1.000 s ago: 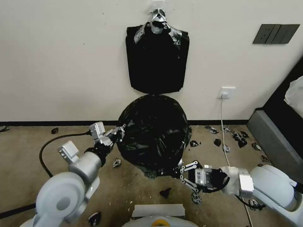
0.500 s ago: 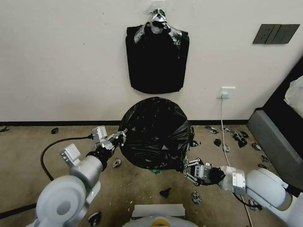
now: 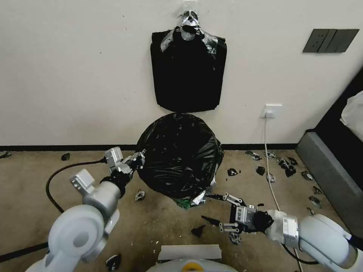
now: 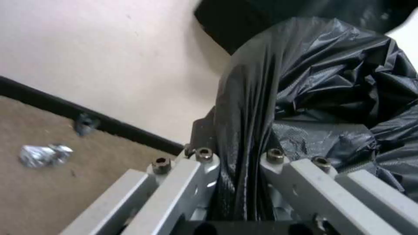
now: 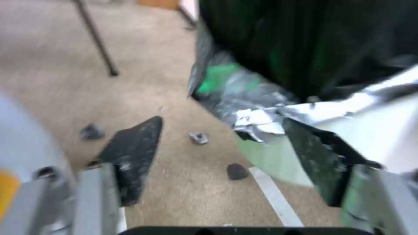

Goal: Place a trash bag onto the trash bin.

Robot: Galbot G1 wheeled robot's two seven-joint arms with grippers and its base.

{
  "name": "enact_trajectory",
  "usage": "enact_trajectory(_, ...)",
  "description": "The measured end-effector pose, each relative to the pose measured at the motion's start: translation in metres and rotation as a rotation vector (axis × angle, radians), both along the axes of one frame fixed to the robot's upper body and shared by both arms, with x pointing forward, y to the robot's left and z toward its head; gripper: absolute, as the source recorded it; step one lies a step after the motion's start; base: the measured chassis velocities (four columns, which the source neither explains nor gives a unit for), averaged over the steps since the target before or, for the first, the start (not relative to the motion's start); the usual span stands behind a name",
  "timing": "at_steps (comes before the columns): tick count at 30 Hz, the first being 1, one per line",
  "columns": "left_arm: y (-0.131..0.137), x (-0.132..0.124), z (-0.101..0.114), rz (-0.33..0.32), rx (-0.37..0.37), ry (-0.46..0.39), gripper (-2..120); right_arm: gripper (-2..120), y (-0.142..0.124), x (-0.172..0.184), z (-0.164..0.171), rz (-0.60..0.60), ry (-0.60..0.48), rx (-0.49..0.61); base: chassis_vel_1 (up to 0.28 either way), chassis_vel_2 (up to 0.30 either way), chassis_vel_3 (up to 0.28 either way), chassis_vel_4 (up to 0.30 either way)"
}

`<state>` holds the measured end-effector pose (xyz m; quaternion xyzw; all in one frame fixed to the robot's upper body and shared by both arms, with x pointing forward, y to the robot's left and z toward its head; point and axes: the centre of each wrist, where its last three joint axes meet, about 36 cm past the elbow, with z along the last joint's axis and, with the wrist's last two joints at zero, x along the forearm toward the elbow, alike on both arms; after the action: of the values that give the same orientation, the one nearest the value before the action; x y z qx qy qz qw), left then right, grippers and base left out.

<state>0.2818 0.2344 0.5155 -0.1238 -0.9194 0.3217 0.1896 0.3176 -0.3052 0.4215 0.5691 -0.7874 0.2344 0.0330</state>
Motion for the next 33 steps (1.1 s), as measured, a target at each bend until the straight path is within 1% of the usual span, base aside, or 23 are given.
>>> enact_trajectory(1, 0.001, 0.002, -0.002, 0.011, 0.002, -0.004, 6, 84, 0.001, -0.004, 0.0, 0.002, 0.006, 0.005, 0.0, 0.0, 0.0, 0.0)
enact_trajectory(2, 0.001, 0.002, -0.002, 0.011, 0.002, -0.004, 6, 84, 0.001, -0.004, 0.0, 0.002, 0.006, 0.005, 0.0, 0.0, 0.0, 0.0)
enact_trajectory(4, 0.003, 0.007, -0.005, 0.035, 0.006, -0.014, 6, 92, 0.0, -0.01, -0.001, 0.002, 0.019, 0.012, 0.0, 0.0, 0.0, 0.0)
enact_trajectory(7, 0.005, 0.011, -0.007, 0.06, 0.011, -0.025, 6, 91, -0.001, -0.015, -0.003, -0.003, 0.032, 0.017, 0.0, 0.0, 0.0, 0.0)
enact_trajectory(9, 0.009, 0.017, -0.011, 0.087, 0.026, -0.038, 6, 81, 0.001, -0.025, -0.004, -0.043, 0.066, 0.056, 0.0, 0.0, 0.0, 0.0)
enact_trajectory(10, 0.009, 0.017, -0.011, 0.087, 0.026, -0.038, 6, 81, 0.001, -0.025, -0.004, -0.043, 0.066, 0.056, 0.0, 0.0, 0.0, 0.0)
enact_trajectory(12, 0.011, 0.022, -0.018, 0.122, 0.056, -0.055, 6, 73, 0.007, -0.036, -0.001, -0.136, 0.114, 0.111, 0.0, 0.0, 0.0, 0.0)
enact_trajectory(13, 0.011, 0.023, -0.022, 0.137, 0.078, -0.067, 6, 66, 0.01, -0.039, 0.002, -0.171, 0.136, 0.135, 0.0, 0.0, 0.0, 0.0)
enact_trajectory(14, 0.012, 0.024, -0.026, 0.155, 0.111, -0.085, 6, 63, 0.015, -0.043, 0.01, -0.221, 0.176, 0.181, 0.0, 0.0, 0.0, 0.0)
enact_trajectory(15, 0.012, 0.024, -0.026, 0.155, 0.111, -0.085, 6, 63, 0.015, -0.043, 0.01, -0.221, 0.176, 0.181, 0.0, 0.0, 0.0, 0.0)
enact_trajectory(17, 0.008, 0.024, -0.039, 0.175, 0.173, -0.108, 6, 52, 0.029, -0.052, 0.03, -0.291, 0.254, 0.295, 0.0, 0.0, 0.0, 0.0)
enact_trajectory(18, 0.008, 0.024, -0.039, 0.175, 0.173, -0.108, 6, 52, 0.029, -0.052, 0.03, -0.291, 0.254, 0.295, 0.0, 0.0, 0.0, 0.0)
enact_trajectory(19, 0.005, 0.024, -0.045, 0.175, 0.198, -0.119, 6, 46, 0.035, -0.058, 0.041, -0.296, 0.282, 0.337, 0.0, 0.0, 0.0, 0.0)
enact_trajectory(21, -0.002, 0.024, -0.054, 0.17, 0.244, -0.139, 6, 37, 0.049, -0.071, 0.064, -0.309, 0.332, 0.378, 0.0, 0.0, 0.0, 0.0)
enact_trajectory(22, -0.002, 0.024, -0.054, 0.17, 0.244, -0.139, 6, 37, 0.049, -0.071, 0.064, -0.309, 0.332, 0.378, 0.0, 0.0, 0.0, 0.0)
enact_trajectory(24, -0.009, 0.022, -0.059, 0.156, 0.276, -0.173, 6, 27, 0.063, -0.076, 0.084, -0.355, 0.38, 0.386, 0.0, 0.0, 0.0, 0.0)
enact_trajectory(25, -0.009, 0.022, -0.059, 0.156, 0.276, -0.173, 6, 27, 0.063, -0.076, 0.084, -0.355, 0.38, 0.386, 0.0, 0.0, 0.0, 0.0)
enact_trajectory(26, -0.011, 0.021, -0.061, 0.149, 0.29, -0.187, 6, 23, 0.068, -0.076, 0.092, -0.382, 0.404, 0.385, 0.0, 0.0, 0.0, 0.0)
enact_trajectory(27, -0.015, 0.019, -0.063, 0.137, 0.318, -0.213, 6, 17, 0.073, -0.071, 0.103, -0.433, 0.432, 0.369, 0.0, 0.0, 0.0, 0.0)
enact_trajectory(28, -0.015, 0.019, -0.063, 0.137, 0.318, -0.213, 6, 17, 0.073, -0.071, 0.103, -0.433, 0.432, 0.369, 0.0, 0.0, 0.0, 0.0)
enact_trajectory(29, -0.018, 0.016, -0.066, 0.127, 0.34, -0.229, 6, 10, 0.076, -0.065, 0.11, -0.466, 0.452, 0.354, 0.0, 0.0, 0.0, 0.0)
enact_trajectory(31, -0.019, 0.015, -0.067, 0.122, 0.348, -0.233, 6, 9, 0.077, -0.062, 0.113, -0.476, 0.457, 0.35, 0.0, 0.0, 0.0, 0.0)
enact_trajectory(33, -0.023, 0.011, -0.07, 0.105, 0.367, -0.246, 6, 0, 0.081, -0.052, 0.122, -0.52, 0.482, 0.347, 0.0, 0.0, 0.0, 0.0)
